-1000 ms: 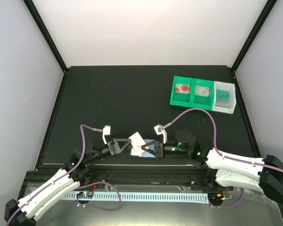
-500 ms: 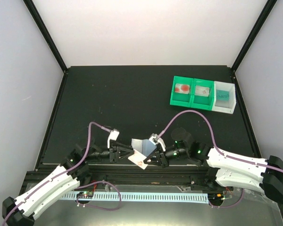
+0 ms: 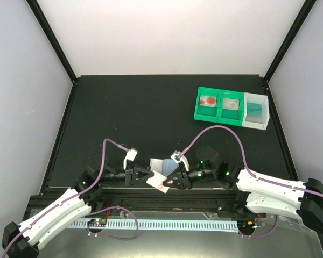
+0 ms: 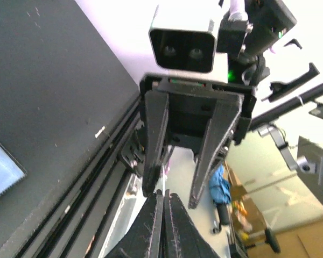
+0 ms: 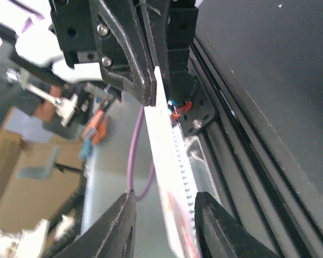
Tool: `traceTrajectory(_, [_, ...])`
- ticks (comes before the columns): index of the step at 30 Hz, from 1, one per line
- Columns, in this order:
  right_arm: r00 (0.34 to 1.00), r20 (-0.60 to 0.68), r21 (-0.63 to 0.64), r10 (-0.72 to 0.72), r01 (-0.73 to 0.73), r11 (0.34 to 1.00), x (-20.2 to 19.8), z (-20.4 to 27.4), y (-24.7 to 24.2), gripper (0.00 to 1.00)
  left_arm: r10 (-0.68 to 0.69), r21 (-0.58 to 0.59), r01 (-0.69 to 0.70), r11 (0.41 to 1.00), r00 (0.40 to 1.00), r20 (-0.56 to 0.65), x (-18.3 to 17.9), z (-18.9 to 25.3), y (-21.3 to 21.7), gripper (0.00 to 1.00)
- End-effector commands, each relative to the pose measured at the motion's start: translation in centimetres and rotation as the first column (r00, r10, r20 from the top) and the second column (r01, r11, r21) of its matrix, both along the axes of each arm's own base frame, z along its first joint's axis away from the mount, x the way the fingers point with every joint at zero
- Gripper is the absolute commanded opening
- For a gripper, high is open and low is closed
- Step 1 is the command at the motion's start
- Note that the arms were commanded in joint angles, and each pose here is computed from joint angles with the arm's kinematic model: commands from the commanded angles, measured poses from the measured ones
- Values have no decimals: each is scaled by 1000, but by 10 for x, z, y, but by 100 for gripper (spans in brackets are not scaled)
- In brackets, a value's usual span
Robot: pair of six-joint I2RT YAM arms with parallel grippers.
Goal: Take the credit cards out of the card holder
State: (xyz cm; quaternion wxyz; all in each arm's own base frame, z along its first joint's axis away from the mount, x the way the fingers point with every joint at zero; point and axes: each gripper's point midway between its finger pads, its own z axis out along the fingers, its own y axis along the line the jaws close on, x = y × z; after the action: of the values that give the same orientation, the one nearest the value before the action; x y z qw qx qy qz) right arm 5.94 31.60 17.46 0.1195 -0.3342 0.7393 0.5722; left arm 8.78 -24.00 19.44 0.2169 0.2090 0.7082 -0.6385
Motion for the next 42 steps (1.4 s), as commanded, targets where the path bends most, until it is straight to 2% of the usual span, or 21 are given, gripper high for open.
traceTrajectory(1, [996,-29,106,-86,89,990,11,22,5,36,151,-71,-150,986,989,7,22,20,7,2])
traceTrajectory(4, [987,-73,130,-146,154,979,19,23,6,43,233,-116,-232,966,973,-11,32,25,13,2])
traceTrajectory(9, [965,-142,188,-221,246,951,31,31,7,44,357,-163,-367,916,930,-88,51,26,24,2])
traceTrajectory(12, [953,-176,217,-246,281,935,36,37,7,40,393,-199,-412,889,910,-129,56,26,30,2])
traceTrajectory(18, [905,-258,242,-338,400,884,52,38,1,25,464,-230,-498,836,866,-187,67,24,42,1])
traceTrajectory(22, [888,-270,241,-372,436,867,59,38,0,23,483,-247,-523,816,851,-207,69,23,46,2])
traceTrajectory(42, [836,-336,196,-433,512,837,75,27,6,22,475,-274,-526,805,848,-233,69,25,48,2])
